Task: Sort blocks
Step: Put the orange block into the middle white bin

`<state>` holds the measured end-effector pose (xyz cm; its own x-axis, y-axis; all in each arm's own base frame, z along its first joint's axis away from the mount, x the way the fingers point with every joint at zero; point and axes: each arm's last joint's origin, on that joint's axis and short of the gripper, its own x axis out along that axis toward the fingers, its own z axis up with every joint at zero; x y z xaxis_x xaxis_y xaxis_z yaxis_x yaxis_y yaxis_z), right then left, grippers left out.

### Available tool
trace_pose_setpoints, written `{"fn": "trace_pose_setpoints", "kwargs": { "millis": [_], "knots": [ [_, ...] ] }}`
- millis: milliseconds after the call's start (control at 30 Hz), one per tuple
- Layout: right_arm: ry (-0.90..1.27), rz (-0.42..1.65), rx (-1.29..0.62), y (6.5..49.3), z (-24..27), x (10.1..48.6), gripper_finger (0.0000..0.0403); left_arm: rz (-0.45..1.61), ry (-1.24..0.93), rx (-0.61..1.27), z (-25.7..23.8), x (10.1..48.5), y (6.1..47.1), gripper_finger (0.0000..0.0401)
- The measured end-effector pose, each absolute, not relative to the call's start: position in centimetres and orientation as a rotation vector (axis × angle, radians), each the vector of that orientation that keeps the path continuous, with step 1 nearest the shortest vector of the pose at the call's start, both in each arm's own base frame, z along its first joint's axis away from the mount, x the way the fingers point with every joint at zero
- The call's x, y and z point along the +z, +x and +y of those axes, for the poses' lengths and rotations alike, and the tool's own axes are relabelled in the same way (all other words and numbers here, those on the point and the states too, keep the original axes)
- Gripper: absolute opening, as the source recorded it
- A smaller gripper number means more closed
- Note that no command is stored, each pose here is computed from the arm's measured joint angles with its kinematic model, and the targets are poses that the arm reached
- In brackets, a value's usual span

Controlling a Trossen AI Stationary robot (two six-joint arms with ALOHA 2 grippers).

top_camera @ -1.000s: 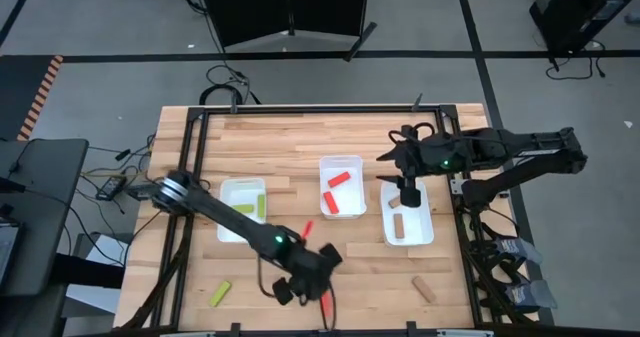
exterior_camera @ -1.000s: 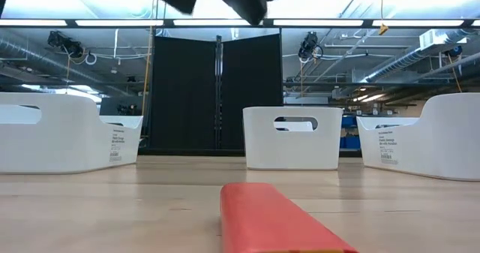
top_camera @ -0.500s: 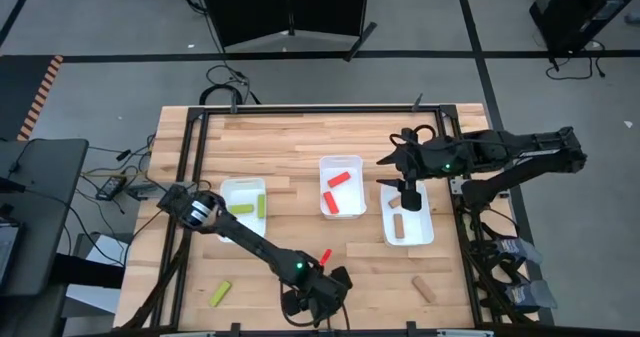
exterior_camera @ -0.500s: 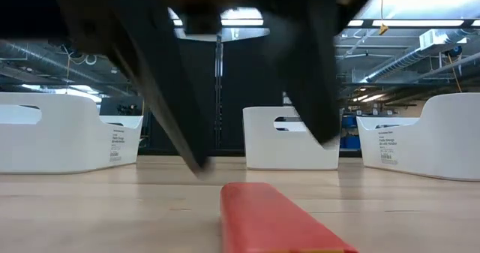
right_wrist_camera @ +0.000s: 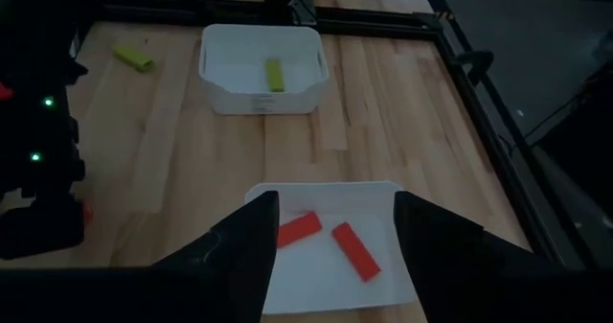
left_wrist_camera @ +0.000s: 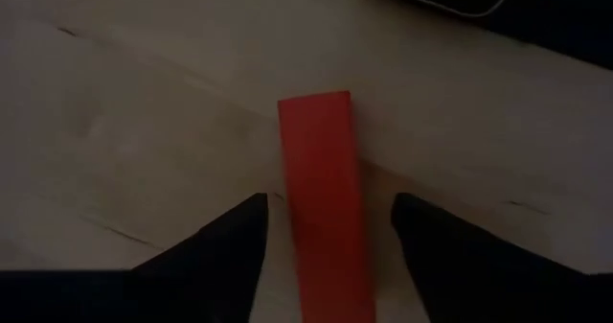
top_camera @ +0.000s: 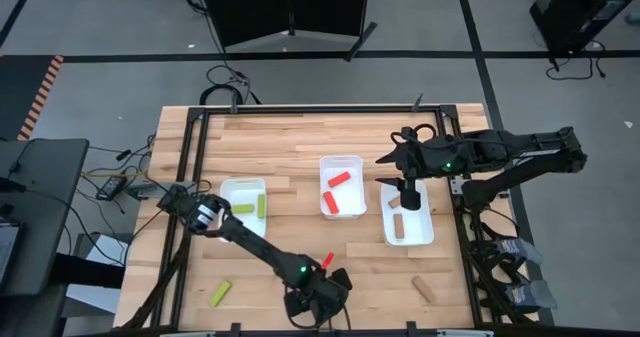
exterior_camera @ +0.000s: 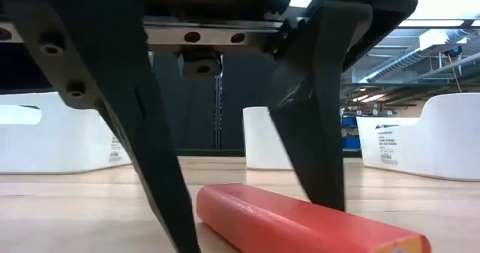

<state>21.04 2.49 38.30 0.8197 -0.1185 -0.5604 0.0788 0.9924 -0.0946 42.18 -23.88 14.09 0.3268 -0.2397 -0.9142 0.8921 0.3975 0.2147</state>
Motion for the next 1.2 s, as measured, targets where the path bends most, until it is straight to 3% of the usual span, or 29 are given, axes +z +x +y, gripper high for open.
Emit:
{"fn": "trace_pose_setpoints", "kwargs": {
  "millis": [333,633,833,1067,1200],
  "knots": [
    [-0.070,0.601,-0.108,21.0,2.5,38.3,0.0217,1.028,0.685,-0.881,-22.3,12.8,42.8,0.0103],
    [-0.080,0.602,-0.105,21.0,2.5,38.3,0.0217,1.047,0.581,-0.766,-19.6,16.0,44.0,0.0103],
    [-0.096,0.603,-0.101,21.0,2.5,38.3,0.0217,0.907,0.579,-0.609,-16.4,23.1,44.3,0.0103],
    [-0.140,0.601,-0.144,21.0,2.3,38.3,0.0217,0.904,0.530,-0.237,-8.6,28.1,44.3,0.0103],
    [-0.143,0.600,-0.147,21.0,2.4,38.3,0.0217,0.972,0.451,-0.096,-4.3,27.5,44.8,0.0103]
  ]
}}
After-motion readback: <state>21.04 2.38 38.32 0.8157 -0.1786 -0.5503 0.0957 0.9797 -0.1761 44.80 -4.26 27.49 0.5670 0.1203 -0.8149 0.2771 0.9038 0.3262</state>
